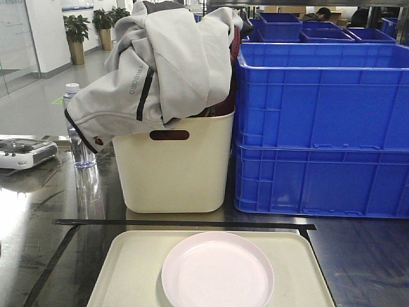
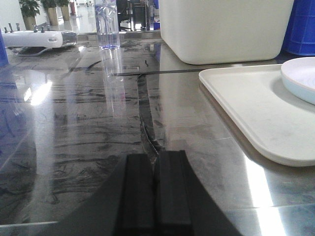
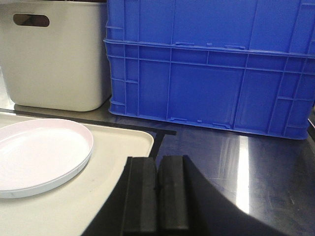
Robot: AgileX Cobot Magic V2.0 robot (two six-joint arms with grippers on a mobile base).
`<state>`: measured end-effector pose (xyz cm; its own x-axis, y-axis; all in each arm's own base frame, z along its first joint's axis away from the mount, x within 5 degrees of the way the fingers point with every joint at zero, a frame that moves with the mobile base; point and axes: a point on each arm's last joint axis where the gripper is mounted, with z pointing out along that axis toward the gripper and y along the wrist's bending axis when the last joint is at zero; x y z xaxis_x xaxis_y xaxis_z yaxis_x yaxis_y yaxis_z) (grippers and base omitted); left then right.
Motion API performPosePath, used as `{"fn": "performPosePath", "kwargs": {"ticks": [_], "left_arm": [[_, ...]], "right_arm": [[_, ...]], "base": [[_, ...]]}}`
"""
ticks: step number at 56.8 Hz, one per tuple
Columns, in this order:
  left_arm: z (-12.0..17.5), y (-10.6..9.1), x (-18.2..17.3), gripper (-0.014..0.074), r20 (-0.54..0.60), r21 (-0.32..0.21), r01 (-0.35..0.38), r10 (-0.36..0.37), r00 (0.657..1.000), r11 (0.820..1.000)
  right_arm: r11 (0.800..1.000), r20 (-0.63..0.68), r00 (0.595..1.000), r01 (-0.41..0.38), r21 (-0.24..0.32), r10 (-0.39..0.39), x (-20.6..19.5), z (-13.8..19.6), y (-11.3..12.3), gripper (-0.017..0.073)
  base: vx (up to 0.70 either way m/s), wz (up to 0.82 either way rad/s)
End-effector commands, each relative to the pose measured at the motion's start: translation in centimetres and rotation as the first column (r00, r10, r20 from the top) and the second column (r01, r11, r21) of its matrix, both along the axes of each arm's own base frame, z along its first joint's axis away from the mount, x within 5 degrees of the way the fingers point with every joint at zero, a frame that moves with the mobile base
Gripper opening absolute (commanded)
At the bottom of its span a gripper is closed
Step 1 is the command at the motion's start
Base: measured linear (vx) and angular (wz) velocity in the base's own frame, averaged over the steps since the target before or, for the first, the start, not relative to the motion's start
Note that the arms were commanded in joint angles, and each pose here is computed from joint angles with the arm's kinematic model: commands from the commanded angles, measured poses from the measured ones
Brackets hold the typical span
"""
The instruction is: Grab plate from conveyor and place on tray
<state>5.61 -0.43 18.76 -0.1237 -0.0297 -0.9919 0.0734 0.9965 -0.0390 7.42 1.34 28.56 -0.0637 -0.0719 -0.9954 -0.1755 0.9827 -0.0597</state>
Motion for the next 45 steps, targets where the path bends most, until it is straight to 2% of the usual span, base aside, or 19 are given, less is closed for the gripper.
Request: {"fn": "performPosePath", "kwargs": {"ticks": [1,8,12,16,21,28,33,45], "left_arm": [[0.0,0.0,0.1,0.0003,0.069,-0.018,-0.001,0.002,0.998,1.000],[0.0,0.0,0.1,0.0003,0.069,-0.018,-0.001,0.002,0.998,1.000],[0.0,0.0,0.1,0.0003,0.069,-0.018,-0.001,0.002,0.998,1.000],[0.0,0.0,0.1,0.0003,0.069,-0.018,-0.001,0.002,0.998,1.000],[0.0,0.0,0.1,0.0003,0.069,-0.018,-0.001,0.002,0.998,1.000],[0.0,0.0,0.1,0.0003,0.069,-0.018,-0.001,0.002,0.998,1.000],[0.0,0.0,0.1,0.0003,0.069,-0.018,-0.001,0.002,0.998,1.000],[0.0,0.0,0.1,0.0003,0.069,-0.018,-0.001,0.002,0.998,1.000]], "right_arm": [[1.000,0.100,0.995,0.016,0.000,-0.016,0.0,1.6,-0.1,-0.0009],[0.999,0.081,0.995,0.051,0.001,-0.051,-0.5,1.3,-0.5,-0.0009],[0.991,0.087,0.987,0.135,0.014,-0.136,-0.9,0.3,-1.1,-0.0009],[0.975,0.101,0.970,0.216,0.052,-0.220,-1.1,-2.2,-1.6,-0.0009],[0.959,0.128,0.953,0.265,0.097,-0.276,-1.5,-5.0,-1.9,-0.0009],[0.955,0.144,0.947,0.271,0.120,-0.287,-1.6,-8.5,-2.0,-0.0009],[0.958,0.120,0.952,0.273,0.089,-0.282,-1.8,-8.7,-2.0,-0.0009],[0.958,0.109,0.953,0.274,0.085,-0.282,-1.8,-8.8,-2.0,-0.0009]], "base": [[0.00,0.00],[0.00,0.00],[0.00,0.00],[0.00,0.00],[0.00,0.00],[0.00,0.00],[0.00,0.00],[0.00,0.00]]}}
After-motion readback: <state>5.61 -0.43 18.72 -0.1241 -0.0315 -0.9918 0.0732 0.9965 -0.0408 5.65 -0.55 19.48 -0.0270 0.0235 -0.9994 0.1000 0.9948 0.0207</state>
